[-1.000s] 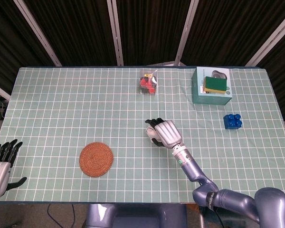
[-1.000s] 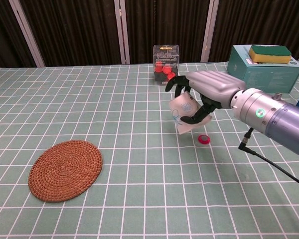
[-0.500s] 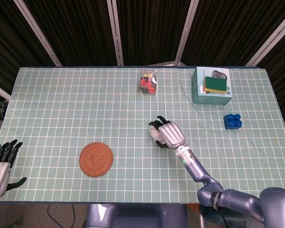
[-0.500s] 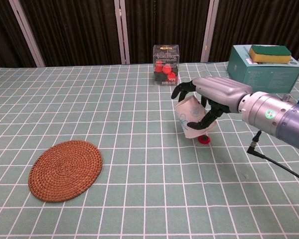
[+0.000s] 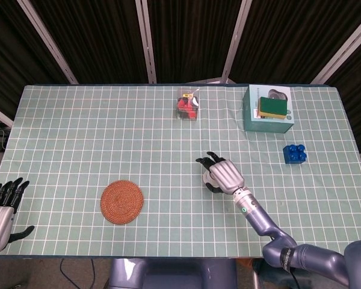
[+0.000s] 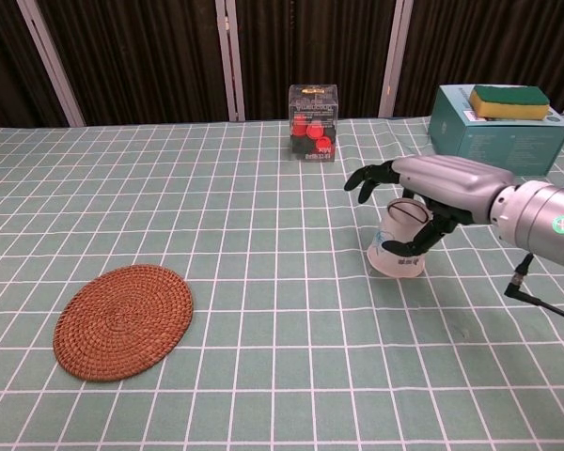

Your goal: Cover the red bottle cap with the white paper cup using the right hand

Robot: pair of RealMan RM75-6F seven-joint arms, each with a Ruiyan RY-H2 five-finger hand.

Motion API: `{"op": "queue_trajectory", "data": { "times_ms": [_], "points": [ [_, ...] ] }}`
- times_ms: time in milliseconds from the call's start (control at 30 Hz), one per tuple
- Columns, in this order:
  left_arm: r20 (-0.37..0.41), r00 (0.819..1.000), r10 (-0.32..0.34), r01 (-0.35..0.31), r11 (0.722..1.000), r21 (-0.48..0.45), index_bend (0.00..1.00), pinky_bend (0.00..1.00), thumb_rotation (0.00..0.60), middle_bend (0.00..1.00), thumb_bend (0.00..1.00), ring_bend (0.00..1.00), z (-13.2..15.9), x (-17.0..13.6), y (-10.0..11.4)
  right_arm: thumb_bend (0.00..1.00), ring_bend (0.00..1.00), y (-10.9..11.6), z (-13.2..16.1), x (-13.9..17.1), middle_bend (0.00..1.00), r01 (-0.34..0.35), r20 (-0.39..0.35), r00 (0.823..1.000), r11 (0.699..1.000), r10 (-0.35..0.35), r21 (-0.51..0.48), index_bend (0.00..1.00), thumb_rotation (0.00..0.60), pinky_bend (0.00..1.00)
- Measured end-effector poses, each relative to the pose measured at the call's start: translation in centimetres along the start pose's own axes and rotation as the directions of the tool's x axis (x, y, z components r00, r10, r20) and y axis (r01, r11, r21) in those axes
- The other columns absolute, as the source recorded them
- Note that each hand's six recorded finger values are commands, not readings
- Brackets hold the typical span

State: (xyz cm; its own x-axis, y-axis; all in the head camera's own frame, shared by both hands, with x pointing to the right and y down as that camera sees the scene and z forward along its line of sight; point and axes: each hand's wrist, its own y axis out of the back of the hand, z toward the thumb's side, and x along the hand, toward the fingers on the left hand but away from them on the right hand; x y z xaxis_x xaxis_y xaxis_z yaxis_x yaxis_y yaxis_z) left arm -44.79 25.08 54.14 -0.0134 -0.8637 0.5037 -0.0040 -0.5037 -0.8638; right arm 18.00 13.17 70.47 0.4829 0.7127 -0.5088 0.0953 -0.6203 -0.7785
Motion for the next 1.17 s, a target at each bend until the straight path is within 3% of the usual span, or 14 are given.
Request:
{"op": "queue_trajectory", "data": {
  "times_ms": [200,367,433,500,567,700,867,1167],
  "points": [
    [0.006,1.0,0.001,-0.001,1.0,-0.004,0.0,0.0,0.6,0.0,0.0,0.0,0.1,-0.2,0.1,0.27,0.04,0.7,0.7,1.0,0.15,0.021,-0.027,0.999,1.0,-0.021,-0.01,0.1,0.6,0.31],
    [0.014,1.0,0.013,-0.013,1.0,-0.009,0.0,0.0,0.6,0.0,0.0,0.0,0.2,-0.4,0.5,0.22,0.04,2.8,0.8,2.3,0.14,0.073,-0.039,0.996,0.997,-0.074,-0.029,0.09,0.6,0.28],
    [0.02,1.0,0.021,-0.021,1.0,-0.012,0.0,0.0,0.6,0.0,0.0,0.0,0.3,-0.5,0.7,0.17,0.02,4.1,0.2,3.2,0.13,0.104,-0.032,0.994,0.994,-0.105,-0.029,0.08,0.6,0.22],
    [0.026,0.999,0.03,-0.03,0.999,-0.014,0.0,0.0,0.6,0.0,0.0,0.0,0.3,-0.6,0.9,0.08,0.0,5.4,-0.7,4.2,0.09,0.138,-0.02,0.99,0.99,-0.138,-0.02,0.05,0.6,0.09],
    [0.034,0.999,0.042,-0.042,0.999,-0.017,0.0,0.0,0.6,0.0,0.0,0.0,0.4,-0.8,1.1,0.02,0.0,7.0,-2.0,5.5,0.03,0.186,-0.005,0.983,0.983,-0.186,0.009,0.02,0.6,0.01],
    [0.05,0.997,0.066,-0.066,0.998,-0.015,0.0,0.0,0.6,0.0,0.0,0.0,0.5,-0.9,1.5,0.0,0.0,9.9,-5.2,9.1,0.0,0.276,0.036,0.959,0.957,-0.28,0.09,0.0,0.6,0.0],
    [0.07,0.993,0.09,-0.089,0.996,-0.017,0.0,0.0,0.6,0.0,0.0,0.0,0.7,-0.9,1.5,0.0,0.0,12.0,-9.1,14.5,0.0,0.334,0.129,0.925,0.927,-0.357,0.17,0.0,0.6,0.0],
    [0.086,0.99,0.112,-0.109,0.993,-0.041,0.0,0.0,0.6,0.0,0.0,0.0,0.6,-0.8,1.8,0.0,0.0,12.2,-13.7,23.4,0.0,0.361,0.284,0.861,0.9,-0.422,0.242,0.0,0.6,0.0]
  ]
}}
